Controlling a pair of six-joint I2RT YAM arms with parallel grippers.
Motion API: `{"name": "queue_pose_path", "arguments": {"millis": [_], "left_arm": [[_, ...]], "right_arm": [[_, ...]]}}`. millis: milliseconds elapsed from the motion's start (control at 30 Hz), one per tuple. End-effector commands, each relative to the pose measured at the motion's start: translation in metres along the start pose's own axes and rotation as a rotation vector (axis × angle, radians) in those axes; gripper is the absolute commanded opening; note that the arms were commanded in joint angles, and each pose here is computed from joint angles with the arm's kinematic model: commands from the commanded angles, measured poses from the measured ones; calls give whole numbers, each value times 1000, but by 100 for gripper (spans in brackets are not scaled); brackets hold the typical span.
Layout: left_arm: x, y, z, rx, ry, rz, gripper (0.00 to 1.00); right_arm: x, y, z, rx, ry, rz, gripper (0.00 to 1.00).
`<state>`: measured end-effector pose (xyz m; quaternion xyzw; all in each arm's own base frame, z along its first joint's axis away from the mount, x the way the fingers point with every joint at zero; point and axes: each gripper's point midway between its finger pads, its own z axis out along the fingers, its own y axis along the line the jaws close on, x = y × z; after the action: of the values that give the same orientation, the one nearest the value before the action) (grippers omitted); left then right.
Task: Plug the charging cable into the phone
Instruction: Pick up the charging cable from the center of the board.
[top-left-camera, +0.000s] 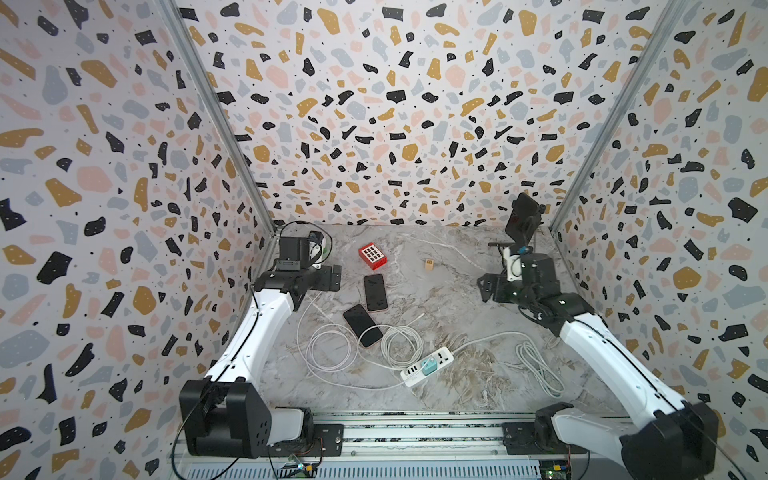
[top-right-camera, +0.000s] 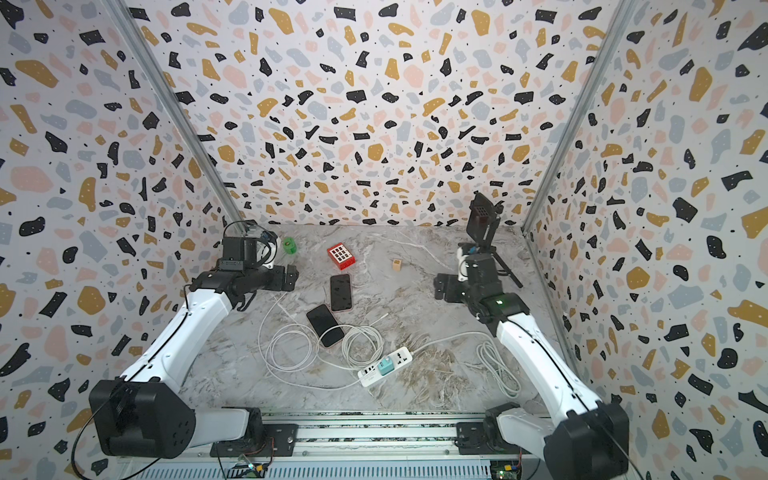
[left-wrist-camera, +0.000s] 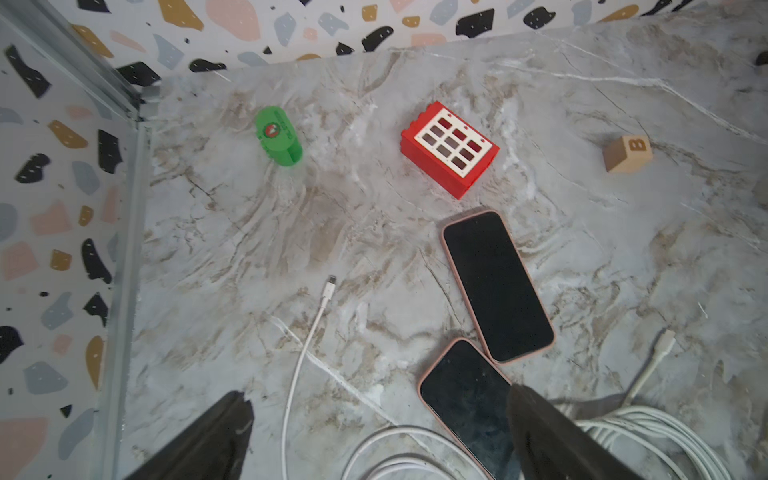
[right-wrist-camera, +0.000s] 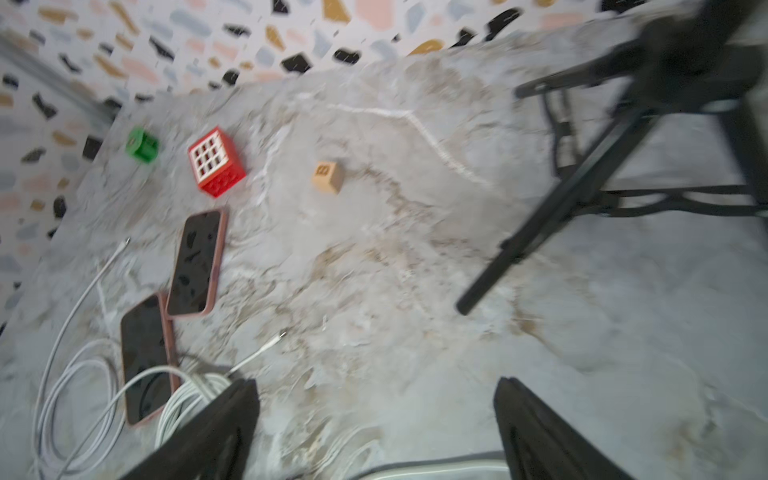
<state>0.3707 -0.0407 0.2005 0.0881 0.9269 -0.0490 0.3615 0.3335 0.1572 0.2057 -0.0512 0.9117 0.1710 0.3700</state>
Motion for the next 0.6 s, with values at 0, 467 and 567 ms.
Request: {"name": "queue_pose_path", "arguments": {"millis": [0,467,567], "left_arm": [[8,-16,1,97,17,20,100],[15,-21,7,132,44,26,100],[17,-23,8,142,51,29,99]], "right_arm": [[21,20,23,54,130,-7,90],[74,63,109,310,290,239,73],[87,75,122,322,330,265,72]]}}
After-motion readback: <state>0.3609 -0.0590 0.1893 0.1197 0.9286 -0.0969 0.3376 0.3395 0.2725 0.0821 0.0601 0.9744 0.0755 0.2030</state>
